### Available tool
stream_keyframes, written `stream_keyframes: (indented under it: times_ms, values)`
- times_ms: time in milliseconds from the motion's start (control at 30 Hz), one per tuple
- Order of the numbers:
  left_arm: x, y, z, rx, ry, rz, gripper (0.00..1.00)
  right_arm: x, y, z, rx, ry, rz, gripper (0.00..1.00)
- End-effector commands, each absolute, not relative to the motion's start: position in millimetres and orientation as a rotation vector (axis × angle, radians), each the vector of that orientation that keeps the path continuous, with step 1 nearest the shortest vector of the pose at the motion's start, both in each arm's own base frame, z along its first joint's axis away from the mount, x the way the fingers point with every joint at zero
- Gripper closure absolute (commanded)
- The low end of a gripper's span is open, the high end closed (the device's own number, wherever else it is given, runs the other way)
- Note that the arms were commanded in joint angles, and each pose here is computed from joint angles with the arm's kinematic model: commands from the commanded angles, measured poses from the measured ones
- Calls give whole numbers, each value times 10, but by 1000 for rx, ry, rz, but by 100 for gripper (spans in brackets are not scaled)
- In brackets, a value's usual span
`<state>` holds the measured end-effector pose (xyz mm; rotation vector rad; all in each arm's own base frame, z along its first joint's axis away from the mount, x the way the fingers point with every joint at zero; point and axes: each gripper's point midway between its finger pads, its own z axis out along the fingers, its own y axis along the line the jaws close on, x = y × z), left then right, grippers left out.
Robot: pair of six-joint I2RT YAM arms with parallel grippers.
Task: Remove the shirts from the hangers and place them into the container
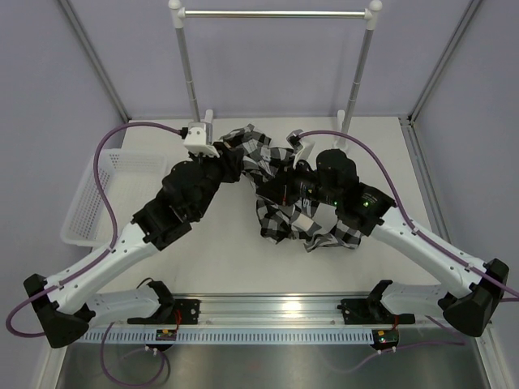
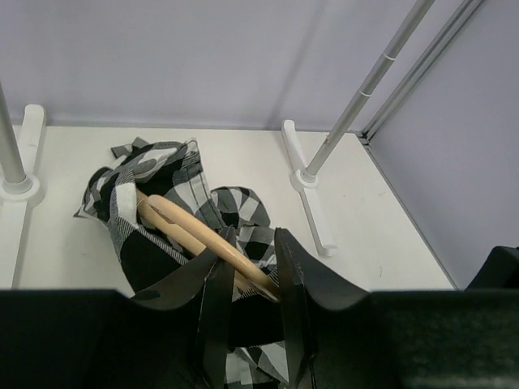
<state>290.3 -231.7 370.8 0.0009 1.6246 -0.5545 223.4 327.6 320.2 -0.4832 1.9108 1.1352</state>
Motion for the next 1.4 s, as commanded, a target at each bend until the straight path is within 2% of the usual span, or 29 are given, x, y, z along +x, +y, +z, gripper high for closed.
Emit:
stream_keyframes:
  times_ms: [0, 67, 100, 167, 267, 367, 400, 433, 500, 567, 633, 833, 1367]
  values:
    - [2846, -2347, 4109, 13, 1473, -644, 72, 2026, 3325, 3788, -559, 1725, 1260, 100]
    - [2846, -2342, 4108, 14, 1460, -643, 79, 2020, 3312, 3800, -562, 1720, 1255, 100]
    - [2851, -2327, 4115, 13, 1455, -635, 89, 2018, 3305, 3787, -564, 1725, 1250, 100]
    - [2882, -2282, 4122, -6, 1452, -608, 98, 2049, 3267, 3779, -550, 1728, 1219, 97]
    - [2932, -2234, 4143, -20, 1448, -561, 100, 2116, 3176, 3711, -534, 1752, 1136, 88]
    - [2996, -2206, 4210, -34, 1443, -515, 100, 2136, 3070, 3689, -534, 1763, 1066, 64]
    - [3020, -2199, 4222, -34, 1445, -496, 100, 2126, 3034, 3679, -539, 1773, 1048, 48]
    - [3062, -2227, 4193, -28, 1456, -477, 100, 2118, 3009, 3689, -544, 1773, 1034, 41]
    - [3094, -2263, 4263, -8, 1444, -464, 100, 2095, 2918, 3738, -560, 1769, 994, 27]
    - [3141, -2324, 4237, 12, 1448, -452, 100, 2071, 2832, 3798, -578, 1750, 957, 21]
    - [3161, -2367, 4210, 44, 1449, -439, 100, 2038, 2758, 3832, -593, 1748, 927, 19]
    - [3107, -2391, 4184, 87, 1453, -462, 100, 2062, 2694, 3734, -661, 1740, 846, 20]
    - [2978, -2407, 4219, 96, 1475, -541, 100, 2591, 3430, 3212, -855, 1696, 827, 23]
